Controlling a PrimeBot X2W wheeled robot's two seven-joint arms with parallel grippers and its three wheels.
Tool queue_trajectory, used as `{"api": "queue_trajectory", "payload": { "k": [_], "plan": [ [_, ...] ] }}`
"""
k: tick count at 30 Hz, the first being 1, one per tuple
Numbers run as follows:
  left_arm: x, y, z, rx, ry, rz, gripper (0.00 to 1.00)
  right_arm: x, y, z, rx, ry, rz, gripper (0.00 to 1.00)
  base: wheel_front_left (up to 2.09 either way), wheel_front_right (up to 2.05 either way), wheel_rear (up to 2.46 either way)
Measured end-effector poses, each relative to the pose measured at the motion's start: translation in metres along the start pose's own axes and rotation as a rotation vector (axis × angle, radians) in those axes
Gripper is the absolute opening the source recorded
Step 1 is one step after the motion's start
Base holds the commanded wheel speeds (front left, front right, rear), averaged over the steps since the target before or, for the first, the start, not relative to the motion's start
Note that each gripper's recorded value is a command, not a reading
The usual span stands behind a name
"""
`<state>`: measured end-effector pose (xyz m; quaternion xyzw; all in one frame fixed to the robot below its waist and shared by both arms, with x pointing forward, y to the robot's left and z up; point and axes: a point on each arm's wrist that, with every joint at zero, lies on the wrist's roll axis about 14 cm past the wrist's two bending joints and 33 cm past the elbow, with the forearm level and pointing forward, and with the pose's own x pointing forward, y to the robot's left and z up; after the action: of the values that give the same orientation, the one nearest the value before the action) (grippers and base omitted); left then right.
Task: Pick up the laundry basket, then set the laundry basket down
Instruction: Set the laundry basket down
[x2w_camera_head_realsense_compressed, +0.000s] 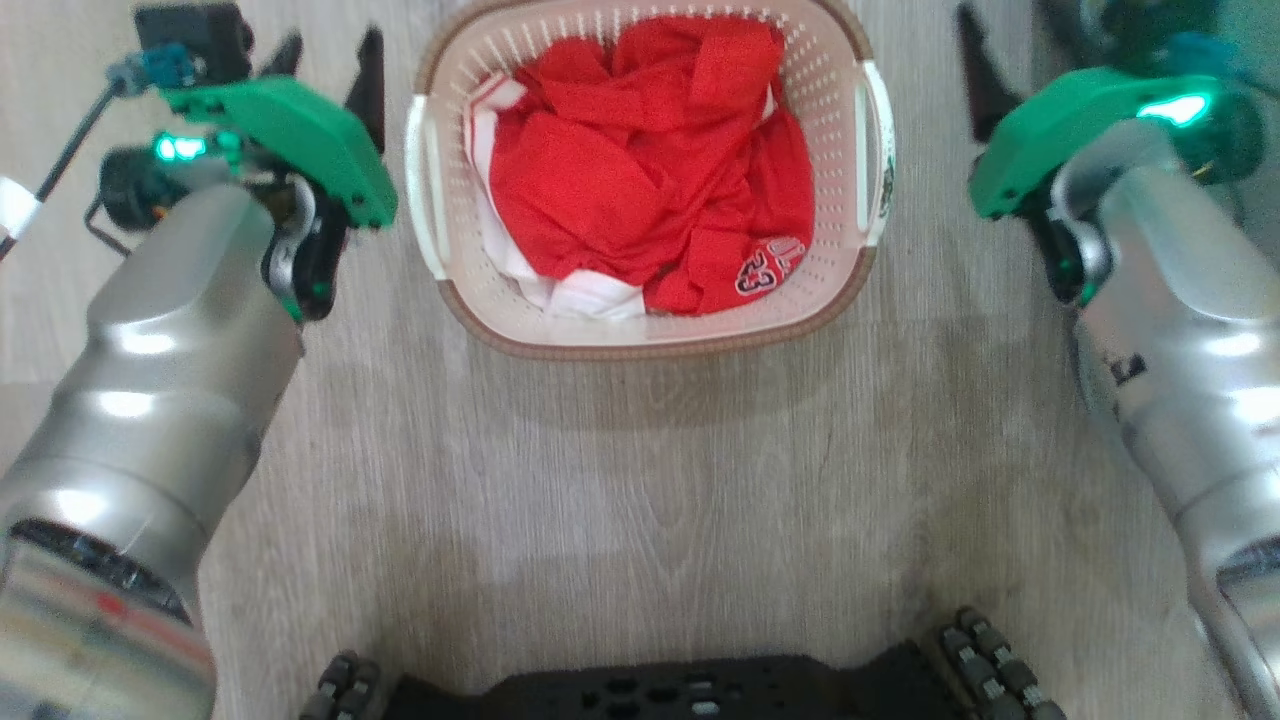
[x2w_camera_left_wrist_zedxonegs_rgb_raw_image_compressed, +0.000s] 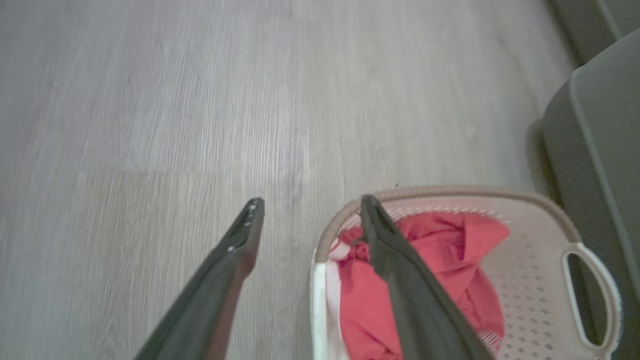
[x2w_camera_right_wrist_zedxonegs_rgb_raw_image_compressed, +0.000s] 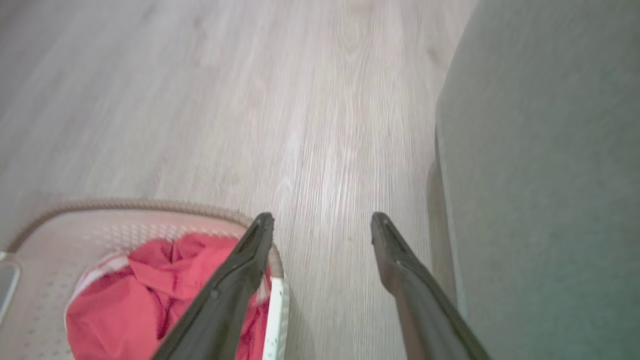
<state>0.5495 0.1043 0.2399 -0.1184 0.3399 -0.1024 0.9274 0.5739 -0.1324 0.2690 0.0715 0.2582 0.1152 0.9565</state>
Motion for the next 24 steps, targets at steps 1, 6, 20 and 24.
{"api": "queue_trajectory", "payload": {
  "k": [1,6,20,24],
  "plan": [
    [-0.002,-0.003,0.014,0.007,-0.045,-0.002,1.00,-0.003,-0.001,0.013,-0.004,-0.046,-0.002,1.00,0.00,0.00,0.00],
    [-0.035,-0.010,0.044,0.016,-0.210,0.015,1.00,-0.035,0.004,0.030,-0.037,-0.163,-0.026,1.00,0.00,0.00,0.00],
    [-0.144,-0.024,0.095,0.047,-0.531,0.065,1.00,-0.125,0.034,0.106,-0.107,-0.443,-0.040,1.00,0.00,0.00,0.00],
    [-0.175,-0.027,0.096,0.066,-0.578,0.075,1.00,-0.151,0.036,0.115,-0.112,-0.479,-0.052,1.00,0.00,0.00,0.00]
  ]
}}
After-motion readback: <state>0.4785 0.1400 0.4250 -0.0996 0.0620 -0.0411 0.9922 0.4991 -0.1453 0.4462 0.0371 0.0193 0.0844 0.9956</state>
